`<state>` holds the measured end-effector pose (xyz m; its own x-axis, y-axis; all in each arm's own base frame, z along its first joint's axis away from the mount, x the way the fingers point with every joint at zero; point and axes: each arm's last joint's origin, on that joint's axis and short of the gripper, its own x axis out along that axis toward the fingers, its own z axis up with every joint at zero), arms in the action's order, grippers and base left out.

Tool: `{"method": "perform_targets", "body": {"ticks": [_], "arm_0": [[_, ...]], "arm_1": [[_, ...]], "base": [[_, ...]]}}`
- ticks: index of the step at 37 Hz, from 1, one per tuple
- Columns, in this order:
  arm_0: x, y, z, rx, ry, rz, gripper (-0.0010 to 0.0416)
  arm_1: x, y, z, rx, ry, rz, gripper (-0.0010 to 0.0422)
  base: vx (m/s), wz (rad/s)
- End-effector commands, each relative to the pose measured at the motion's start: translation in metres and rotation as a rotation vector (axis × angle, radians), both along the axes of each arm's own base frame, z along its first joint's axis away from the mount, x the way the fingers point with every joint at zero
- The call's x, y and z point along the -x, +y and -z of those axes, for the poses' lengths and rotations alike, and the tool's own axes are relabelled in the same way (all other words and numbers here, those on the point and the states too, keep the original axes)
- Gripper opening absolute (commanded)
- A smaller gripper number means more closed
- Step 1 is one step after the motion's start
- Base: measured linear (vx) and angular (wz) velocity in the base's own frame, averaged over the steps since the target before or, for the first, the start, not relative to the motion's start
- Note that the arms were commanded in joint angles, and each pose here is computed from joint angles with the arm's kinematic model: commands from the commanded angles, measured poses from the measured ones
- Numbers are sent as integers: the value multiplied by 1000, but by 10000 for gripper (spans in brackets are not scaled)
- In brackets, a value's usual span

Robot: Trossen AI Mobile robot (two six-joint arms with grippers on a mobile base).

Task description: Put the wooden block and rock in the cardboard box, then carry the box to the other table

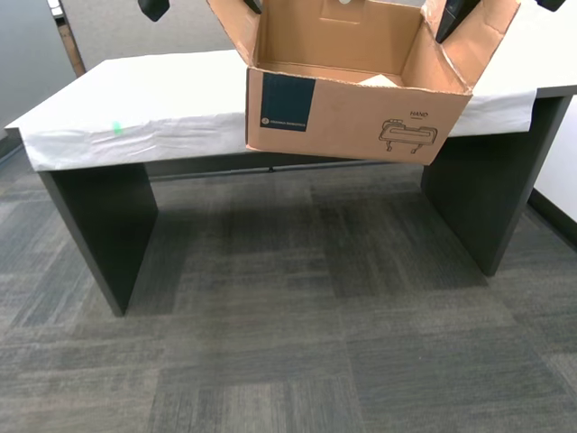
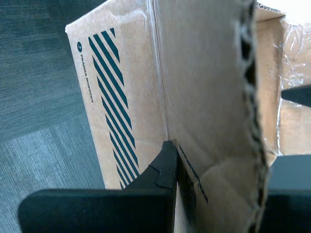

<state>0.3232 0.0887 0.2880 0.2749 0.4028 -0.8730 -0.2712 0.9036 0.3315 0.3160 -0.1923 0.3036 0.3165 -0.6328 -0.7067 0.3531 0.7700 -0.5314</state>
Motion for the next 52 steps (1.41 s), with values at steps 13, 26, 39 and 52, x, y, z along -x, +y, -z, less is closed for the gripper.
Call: {"method": "perform_targets", "body": {"ticks": [13,26,39,52], "arm_0": [[-1,-1,-1,10,-15,-6,-1],[0,-1,-1,10,-10,-5,-1],[7,1,2,5,98,64,-1],[7,1,2,5,93,58,-1]], "arm_1": [[2,-1,1,28,60,-29,-1],[6,4,19,-92,65,-40,-1],[8,4,21,-90,11,109,-1],[8,4,21,-83,13,111,-1]], "base": [[152,-30],[142,24],[130,261],[124,111]]}}
